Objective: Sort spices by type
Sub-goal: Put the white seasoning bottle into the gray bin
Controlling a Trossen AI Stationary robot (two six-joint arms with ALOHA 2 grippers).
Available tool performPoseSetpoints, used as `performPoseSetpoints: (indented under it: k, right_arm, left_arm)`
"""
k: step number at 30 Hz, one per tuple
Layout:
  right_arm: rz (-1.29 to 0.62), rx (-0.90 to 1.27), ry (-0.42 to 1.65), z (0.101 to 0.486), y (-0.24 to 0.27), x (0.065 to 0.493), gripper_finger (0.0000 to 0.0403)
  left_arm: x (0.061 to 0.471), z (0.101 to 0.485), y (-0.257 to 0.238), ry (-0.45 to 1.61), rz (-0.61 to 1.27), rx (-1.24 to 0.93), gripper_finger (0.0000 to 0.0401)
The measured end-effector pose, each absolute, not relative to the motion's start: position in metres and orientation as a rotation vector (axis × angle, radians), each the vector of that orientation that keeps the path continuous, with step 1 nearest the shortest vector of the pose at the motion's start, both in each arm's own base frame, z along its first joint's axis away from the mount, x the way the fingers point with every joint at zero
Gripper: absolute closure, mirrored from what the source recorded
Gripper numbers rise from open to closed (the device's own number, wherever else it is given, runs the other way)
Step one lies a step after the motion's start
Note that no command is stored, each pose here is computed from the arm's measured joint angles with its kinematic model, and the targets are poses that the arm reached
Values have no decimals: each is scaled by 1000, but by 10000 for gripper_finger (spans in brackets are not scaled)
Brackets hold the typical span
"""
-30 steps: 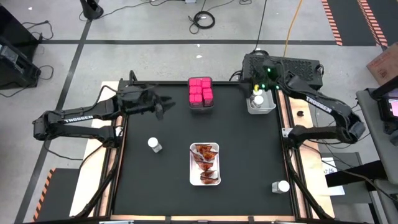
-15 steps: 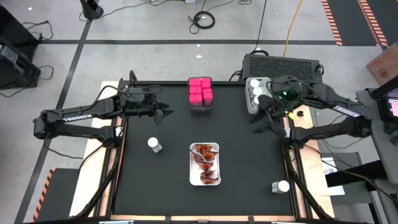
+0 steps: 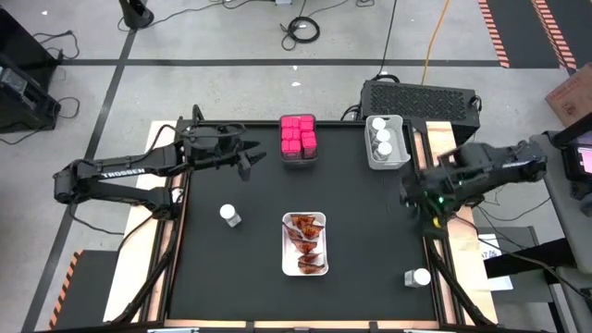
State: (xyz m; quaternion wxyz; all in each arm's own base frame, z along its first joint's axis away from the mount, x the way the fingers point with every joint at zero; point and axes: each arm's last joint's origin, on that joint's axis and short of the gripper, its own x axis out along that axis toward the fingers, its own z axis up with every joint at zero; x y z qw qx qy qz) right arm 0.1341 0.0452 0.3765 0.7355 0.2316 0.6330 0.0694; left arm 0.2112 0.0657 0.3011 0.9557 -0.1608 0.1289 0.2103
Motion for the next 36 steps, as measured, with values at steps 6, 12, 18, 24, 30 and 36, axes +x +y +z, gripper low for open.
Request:
performPoseSetpoints:
  k: [6,12,18,24,30,36]
  right_arm:
    - [221,466,1513,350,85,129,168]
    - [285,472,1551,321,127,126,168]
    - [243,465,1653,294,165,115,168]
    - [227,345,1640,279,190,111,168]
    - [195,289,1656,266,201,113,167]
    - [160,257,1682,258,206,116,158]
  left_arm:
    - [220,289,76,322,452,-279,170]
    - [228,279,80,387,438,-209,170]
    - [233,272,82,422,432,-191,170]
    - [237,269,83,438,423,-151,170]
    - [237,268,83,439,422,-151,170]
    - [237,269,83,429,424,-157,170]
